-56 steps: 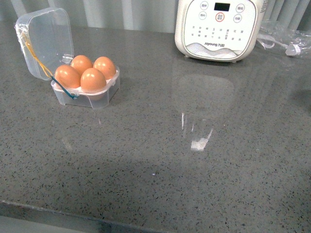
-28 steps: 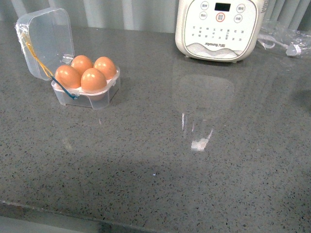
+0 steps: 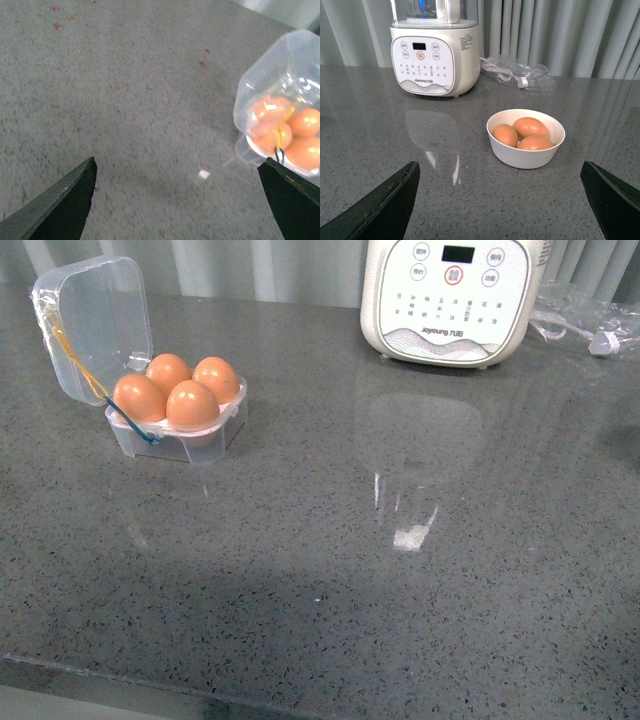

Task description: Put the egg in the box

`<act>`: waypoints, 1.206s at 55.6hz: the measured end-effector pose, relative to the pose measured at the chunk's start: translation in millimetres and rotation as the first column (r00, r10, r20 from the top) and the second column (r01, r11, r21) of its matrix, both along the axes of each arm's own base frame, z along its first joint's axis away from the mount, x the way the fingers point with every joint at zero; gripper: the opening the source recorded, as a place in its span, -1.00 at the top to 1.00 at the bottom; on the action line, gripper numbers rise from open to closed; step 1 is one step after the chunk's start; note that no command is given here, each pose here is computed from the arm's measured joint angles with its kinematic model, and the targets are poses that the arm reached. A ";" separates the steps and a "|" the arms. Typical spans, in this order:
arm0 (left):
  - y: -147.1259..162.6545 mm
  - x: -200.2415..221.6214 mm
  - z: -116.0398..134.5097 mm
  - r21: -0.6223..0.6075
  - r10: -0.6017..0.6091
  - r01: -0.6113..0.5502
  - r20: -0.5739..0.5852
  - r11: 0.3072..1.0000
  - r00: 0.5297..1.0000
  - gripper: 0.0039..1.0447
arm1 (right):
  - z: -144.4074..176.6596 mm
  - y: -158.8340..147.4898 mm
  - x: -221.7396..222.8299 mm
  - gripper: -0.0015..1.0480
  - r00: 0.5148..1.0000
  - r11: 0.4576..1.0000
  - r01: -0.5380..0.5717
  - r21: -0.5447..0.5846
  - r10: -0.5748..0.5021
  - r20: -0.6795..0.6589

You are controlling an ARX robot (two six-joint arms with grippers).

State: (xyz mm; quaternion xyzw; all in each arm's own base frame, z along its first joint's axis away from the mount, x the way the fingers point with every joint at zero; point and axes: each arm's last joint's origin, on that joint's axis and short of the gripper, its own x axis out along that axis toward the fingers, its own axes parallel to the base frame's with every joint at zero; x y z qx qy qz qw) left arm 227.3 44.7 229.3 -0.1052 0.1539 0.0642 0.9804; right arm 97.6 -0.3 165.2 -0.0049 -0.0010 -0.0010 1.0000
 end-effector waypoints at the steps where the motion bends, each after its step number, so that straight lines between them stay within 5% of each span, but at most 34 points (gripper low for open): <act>1: 2.5 4.3 0.6 -0.006 -0.005 0.005 -0.003 1.000 1.000 -0.87 | 0.0 0.0 0.0 -0.86 1.000 1.000 0.000 0.000 0.000 0.000; 23: 8.6 70.5 16.2 0.026 -0.041 0.041 -0.010 0.999 0.999 -0.87 | 0.0 0.0 0.0 -0.86 1.000 1.000 0.000 0.000 0.000 0.000; 52: -37.1 104.9 1.2 0.074 -0.122 0.127 -0.072 0.989 0.990 -0.87 | 0.0 0.0 0.0 -0.86 1.000 1.000 0.000 0.000 0.000 0.000; 67: -94.9 89.8 7.2 0.088 -0.274 0.277 -0.048 0.957 0.961 -0.87 | 0.0 0.0 0.0 -0.86 1.000 1.000 0.000 0.000 0.000 0.000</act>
